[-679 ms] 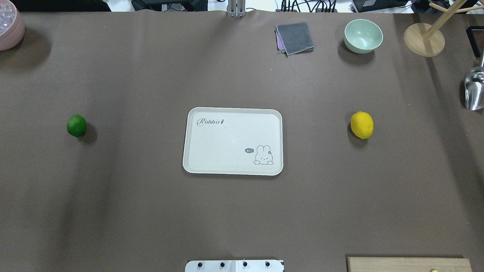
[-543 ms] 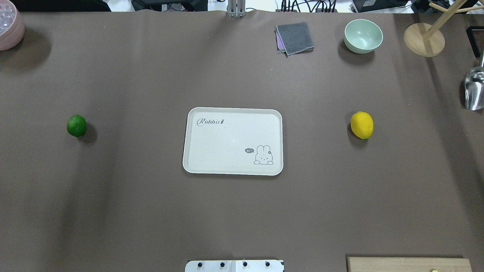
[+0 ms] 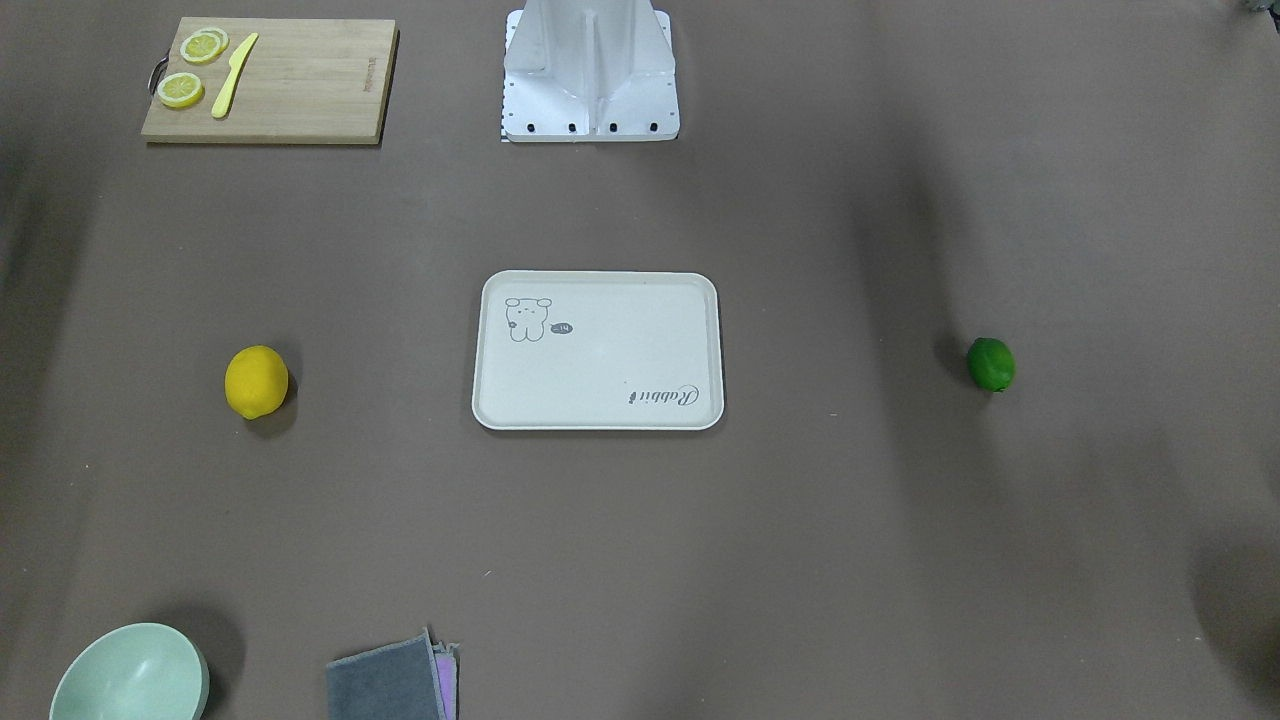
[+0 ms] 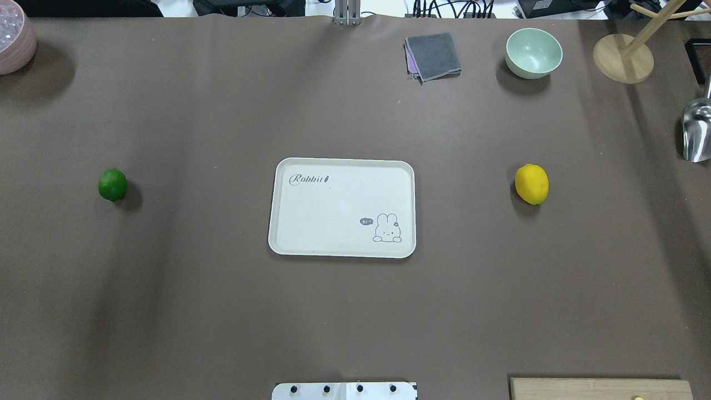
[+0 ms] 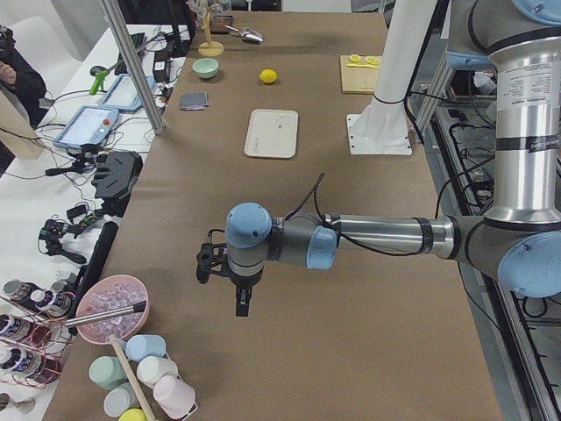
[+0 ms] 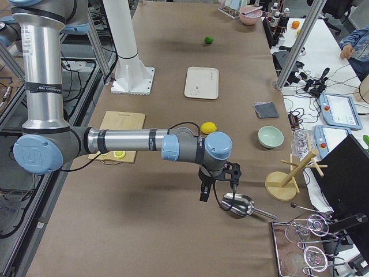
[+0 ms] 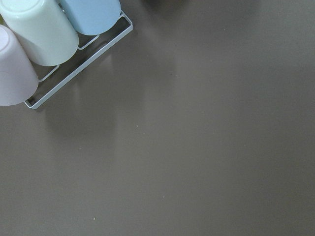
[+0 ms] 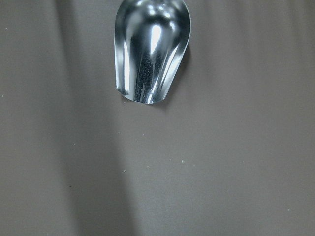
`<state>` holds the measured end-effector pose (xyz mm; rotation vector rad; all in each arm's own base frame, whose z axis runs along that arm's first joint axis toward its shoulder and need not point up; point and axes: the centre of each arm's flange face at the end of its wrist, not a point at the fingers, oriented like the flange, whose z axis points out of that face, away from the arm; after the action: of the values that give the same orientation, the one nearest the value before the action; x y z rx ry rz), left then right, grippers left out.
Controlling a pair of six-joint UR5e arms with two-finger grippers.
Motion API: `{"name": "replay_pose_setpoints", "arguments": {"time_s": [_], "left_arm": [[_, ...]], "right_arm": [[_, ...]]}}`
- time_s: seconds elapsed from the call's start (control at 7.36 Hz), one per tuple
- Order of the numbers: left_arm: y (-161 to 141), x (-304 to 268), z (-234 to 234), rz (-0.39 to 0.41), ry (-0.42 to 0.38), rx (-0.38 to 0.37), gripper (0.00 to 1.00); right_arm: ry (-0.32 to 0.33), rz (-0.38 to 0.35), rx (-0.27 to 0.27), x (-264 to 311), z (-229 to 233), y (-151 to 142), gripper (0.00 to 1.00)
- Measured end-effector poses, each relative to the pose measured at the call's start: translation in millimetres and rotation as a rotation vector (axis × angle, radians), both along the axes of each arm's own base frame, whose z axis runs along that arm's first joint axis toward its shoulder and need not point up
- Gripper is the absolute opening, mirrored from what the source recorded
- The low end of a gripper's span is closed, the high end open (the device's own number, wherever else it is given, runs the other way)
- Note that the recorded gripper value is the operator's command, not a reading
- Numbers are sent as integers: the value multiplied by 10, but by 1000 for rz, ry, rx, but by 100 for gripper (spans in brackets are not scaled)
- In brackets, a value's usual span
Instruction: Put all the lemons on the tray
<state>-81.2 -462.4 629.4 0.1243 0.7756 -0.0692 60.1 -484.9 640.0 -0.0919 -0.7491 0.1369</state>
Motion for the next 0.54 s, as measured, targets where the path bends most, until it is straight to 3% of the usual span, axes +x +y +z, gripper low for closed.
{"name": "replay_pose_setpoints", "arguments": {"time_s": [0.54], "left_arm": [[14, 7, 106, 2, 1, -22, 98]], "right_arm": [[-12, 16, -19, -169, -157, -138, 98]]}}
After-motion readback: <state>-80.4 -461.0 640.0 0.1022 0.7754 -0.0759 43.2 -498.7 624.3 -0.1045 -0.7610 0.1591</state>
